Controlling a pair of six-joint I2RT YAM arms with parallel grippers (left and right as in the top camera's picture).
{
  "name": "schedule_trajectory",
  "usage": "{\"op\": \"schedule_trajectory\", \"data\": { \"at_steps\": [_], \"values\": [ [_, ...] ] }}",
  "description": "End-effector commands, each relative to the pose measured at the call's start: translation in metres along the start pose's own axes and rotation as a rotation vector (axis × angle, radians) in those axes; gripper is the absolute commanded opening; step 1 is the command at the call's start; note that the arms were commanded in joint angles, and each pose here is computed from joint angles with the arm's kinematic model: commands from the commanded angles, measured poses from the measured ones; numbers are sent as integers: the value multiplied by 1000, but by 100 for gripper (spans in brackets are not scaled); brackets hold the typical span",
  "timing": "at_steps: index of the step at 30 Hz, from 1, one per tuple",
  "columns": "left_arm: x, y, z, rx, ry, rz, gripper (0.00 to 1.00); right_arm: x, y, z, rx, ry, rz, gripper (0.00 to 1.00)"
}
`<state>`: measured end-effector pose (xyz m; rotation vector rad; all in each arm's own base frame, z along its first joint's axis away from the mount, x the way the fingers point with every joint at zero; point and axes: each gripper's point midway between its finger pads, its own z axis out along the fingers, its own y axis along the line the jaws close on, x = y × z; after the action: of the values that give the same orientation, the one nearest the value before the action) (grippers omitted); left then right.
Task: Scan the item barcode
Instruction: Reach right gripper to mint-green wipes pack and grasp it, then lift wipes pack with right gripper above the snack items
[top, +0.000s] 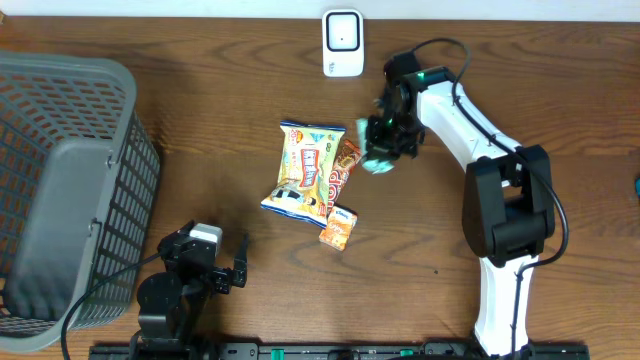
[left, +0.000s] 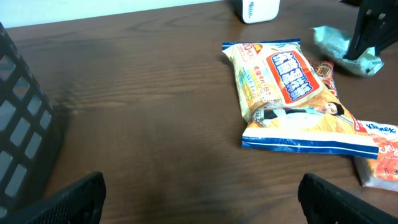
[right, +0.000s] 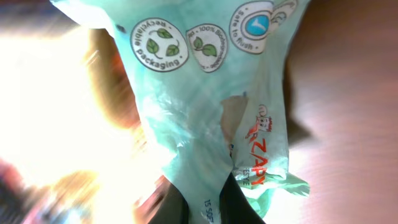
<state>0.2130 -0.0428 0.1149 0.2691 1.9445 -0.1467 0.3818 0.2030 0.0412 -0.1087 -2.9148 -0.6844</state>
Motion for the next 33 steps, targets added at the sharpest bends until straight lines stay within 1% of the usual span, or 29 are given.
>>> {"op": "schedule_trajectory", "data": {
  "at_steps": [1, 6, 10, 11, 12, 16, 19, 23, 25, 28, 30, 33],
  "values": [
    [9, -1, 2, 2, 28, 10, 99, 35, 74, -41, -420, 96, -180, 1],
    [9, -1, 2, 2, 28, 10, 98, 53, 99, -68, -584, 125, -250, 1],
    [9, -1, 2, 2, 28, 10, 98, 76, 133, -105, -903, 134, -427, 1],
    [9, -1, 2, 2, 28, 10, 98, 81, 137, -113, -959, 135, -442, 1],
    [9, -1, 2, 2, 28, 10, 98, 85, 140, -118, -994, 145, -434, 2],
    [9, -1, 2, 2, 28, 10, 99, 99, 146, -131, -1057, 238, -292, 1],
    [9, -1, 2, 2, 28, 10, 98, 107, 146, -131, -1031, 324, -158, 1],
    [9, -1, 2, 2, 28, 10, 99, 112, 144, -133, -1022, 351, -109, 1],
    [9, -1, 2, 2, 28, 10, 98, 112, 144, -133, -1036, 309, -180, 1],
    [9, -1, 2, 2, 28, 10, 98, 112, 143, -132, -1067, 177, -412, 1],
    [9, -1, 2, 2, 28, 10, 98, 116, 141, -129, -1055, 140, -499, 1],
    [9, -1, 2, 2, 28, 10, 98, 125, 137, -122, -1021, 84, -681, 1]
  ]
}}
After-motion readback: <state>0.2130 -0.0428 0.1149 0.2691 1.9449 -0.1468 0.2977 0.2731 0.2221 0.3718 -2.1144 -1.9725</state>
